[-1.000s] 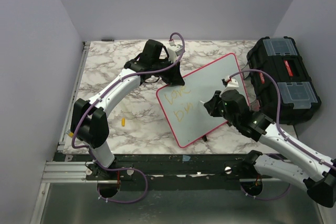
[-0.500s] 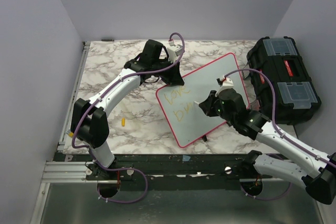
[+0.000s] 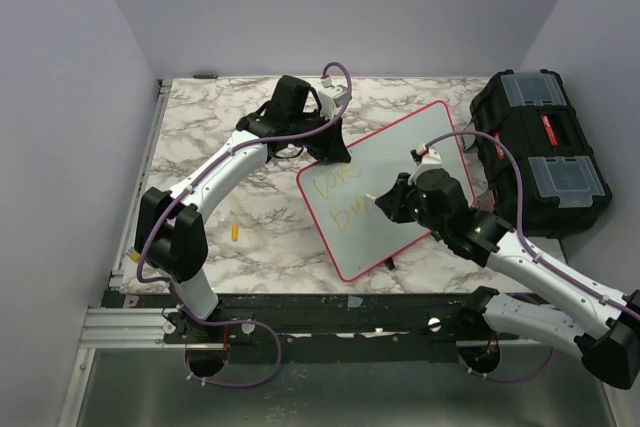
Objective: Write a sentence on the whiteboard
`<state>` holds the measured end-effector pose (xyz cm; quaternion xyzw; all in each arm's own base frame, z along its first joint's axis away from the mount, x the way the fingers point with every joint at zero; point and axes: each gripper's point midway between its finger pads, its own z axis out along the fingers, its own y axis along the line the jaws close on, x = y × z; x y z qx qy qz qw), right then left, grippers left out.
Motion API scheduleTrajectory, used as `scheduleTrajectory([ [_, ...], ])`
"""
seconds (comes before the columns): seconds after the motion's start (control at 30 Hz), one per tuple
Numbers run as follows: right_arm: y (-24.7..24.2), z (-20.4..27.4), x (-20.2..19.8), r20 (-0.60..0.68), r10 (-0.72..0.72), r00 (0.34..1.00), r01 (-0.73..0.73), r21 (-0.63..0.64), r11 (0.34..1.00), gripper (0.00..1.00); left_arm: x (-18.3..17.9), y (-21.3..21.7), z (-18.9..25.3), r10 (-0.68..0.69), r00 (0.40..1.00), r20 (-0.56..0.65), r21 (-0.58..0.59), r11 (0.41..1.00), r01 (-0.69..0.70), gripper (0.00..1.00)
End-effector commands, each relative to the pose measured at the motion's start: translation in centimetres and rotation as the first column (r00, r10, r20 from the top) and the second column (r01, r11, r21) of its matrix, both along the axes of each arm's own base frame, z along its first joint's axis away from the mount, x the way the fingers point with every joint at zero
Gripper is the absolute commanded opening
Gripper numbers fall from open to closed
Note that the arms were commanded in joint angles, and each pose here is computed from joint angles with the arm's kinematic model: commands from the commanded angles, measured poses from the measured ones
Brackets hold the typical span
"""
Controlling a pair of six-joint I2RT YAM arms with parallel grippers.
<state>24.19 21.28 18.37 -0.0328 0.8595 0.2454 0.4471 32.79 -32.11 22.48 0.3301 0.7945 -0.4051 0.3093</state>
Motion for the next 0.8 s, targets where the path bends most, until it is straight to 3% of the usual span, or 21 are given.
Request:
scheduleTrajectory([
  [0.0,-1.3,-4.3,-1.9,-0.119,0.005,0.993,-0.015,-0.084,0.996,0.01,-0.4,-0.4,-0.2,-0.047,0.997,0.069,0.030,0.999,0.046,0.00],
  [0.3,-2.8,-5.4,-2.5,-0.152,-0.045,0.987,0.024,-0.136,0.990,0.01,-0.4,-0.3,-0.2,-0.046,0.996,0.071,0.029,0.999,0.044,0.00],
  [0.77,-3.0,-3.7,-0.3,-0.118,-0.136,0.984,0.115,-0.170,0.979,0.01,-0.5,-0.2,-0.3,-0.041,0.996,0.077,0.034,0.999,0.039,0.00],
])
